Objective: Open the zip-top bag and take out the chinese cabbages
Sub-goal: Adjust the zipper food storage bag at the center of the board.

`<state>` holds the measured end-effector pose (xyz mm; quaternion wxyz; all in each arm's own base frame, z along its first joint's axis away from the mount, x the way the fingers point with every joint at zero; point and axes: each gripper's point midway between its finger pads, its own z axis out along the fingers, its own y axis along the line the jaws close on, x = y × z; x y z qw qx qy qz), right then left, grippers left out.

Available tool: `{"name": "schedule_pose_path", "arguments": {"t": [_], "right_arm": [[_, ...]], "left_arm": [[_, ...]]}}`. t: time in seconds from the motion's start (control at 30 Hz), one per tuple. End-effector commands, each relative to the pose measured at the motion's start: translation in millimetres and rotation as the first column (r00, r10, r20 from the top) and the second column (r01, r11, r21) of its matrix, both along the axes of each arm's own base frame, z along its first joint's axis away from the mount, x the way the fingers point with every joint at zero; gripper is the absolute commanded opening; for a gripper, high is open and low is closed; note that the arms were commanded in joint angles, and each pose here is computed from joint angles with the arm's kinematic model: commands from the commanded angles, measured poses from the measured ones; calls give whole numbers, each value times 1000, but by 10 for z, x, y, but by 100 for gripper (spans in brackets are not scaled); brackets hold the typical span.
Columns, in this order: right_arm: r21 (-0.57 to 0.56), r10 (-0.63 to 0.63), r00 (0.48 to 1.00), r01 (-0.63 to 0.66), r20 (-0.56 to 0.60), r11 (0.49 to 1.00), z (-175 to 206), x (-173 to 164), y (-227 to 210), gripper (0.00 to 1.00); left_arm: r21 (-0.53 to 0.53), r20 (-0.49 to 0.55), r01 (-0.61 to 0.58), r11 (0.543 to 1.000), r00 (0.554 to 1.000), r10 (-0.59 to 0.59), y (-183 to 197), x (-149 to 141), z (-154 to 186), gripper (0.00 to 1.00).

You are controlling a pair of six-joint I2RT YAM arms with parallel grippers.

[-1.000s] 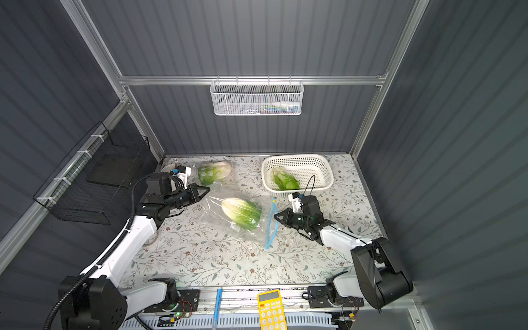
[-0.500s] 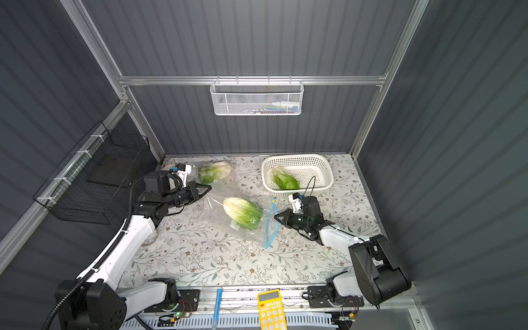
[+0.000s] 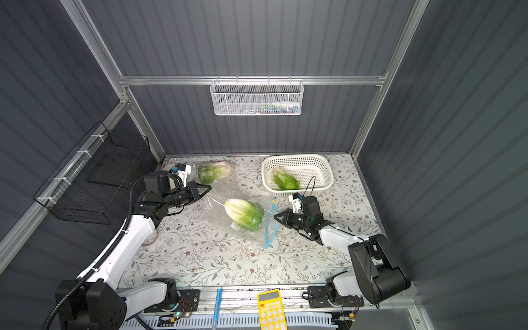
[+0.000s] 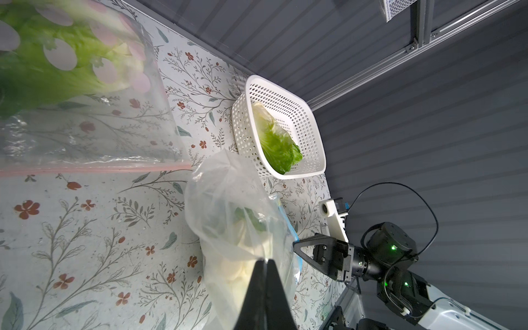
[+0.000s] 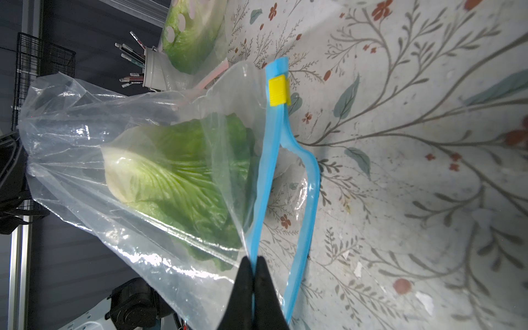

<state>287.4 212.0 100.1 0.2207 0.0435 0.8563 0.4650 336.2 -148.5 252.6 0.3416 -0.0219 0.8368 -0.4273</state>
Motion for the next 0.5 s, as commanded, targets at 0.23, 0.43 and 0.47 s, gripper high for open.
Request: {"name": "schedule_pose_path", "arguments": {"t": [0.23,0.43,0.47], "right_arm": [[-51,-10,999,11,35,999,147,22,-79,0],[-55,-12,999,14,32,998,139,29,-83,0],[-56,-13,999,14,32,998,133,26,-85,0]], "left_arm": [[141,-99,-57,988,993,71,173,194,-561,0],[221,-206,-111,969,966,157,369,234,-921,0],[225,-217,-111,968,963,160,375,238,-953,0]]}}
